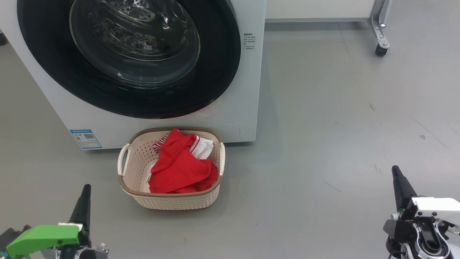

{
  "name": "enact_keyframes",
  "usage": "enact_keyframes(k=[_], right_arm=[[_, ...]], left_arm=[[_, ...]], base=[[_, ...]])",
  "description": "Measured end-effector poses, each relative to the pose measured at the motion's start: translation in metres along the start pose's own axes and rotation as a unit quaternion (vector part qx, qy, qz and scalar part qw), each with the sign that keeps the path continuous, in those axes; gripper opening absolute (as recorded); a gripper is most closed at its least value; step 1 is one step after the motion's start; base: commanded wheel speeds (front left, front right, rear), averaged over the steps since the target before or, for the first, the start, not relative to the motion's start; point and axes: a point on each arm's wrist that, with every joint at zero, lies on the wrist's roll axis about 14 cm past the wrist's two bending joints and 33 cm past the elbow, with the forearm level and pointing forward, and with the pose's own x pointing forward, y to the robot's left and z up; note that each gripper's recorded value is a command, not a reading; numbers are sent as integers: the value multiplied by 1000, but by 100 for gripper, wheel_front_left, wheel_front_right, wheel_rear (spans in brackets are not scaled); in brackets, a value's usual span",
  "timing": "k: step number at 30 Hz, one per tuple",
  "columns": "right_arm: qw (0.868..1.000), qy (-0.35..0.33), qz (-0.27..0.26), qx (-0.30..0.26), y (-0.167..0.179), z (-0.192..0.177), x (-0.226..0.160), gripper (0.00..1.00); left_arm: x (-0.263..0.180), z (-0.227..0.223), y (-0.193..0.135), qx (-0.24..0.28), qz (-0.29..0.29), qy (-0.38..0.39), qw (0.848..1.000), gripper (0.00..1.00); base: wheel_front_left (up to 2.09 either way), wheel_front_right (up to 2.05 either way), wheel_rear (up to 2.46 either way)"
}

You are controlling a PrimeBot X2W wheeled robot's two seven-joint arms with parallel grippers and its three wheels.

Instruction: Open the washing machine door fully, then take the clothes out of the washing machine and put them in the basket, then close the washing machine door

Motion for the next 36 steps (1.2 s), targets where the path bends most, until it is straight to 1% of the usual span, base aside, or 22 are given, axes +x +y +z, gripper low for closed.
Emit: enact_keyframes(k=[36], right_arm=[[1000,0,0,0,0,0,0,0]], left_arm=[[0,0,0,0,0,-1,1000,0]], base=[[0,0,0]])
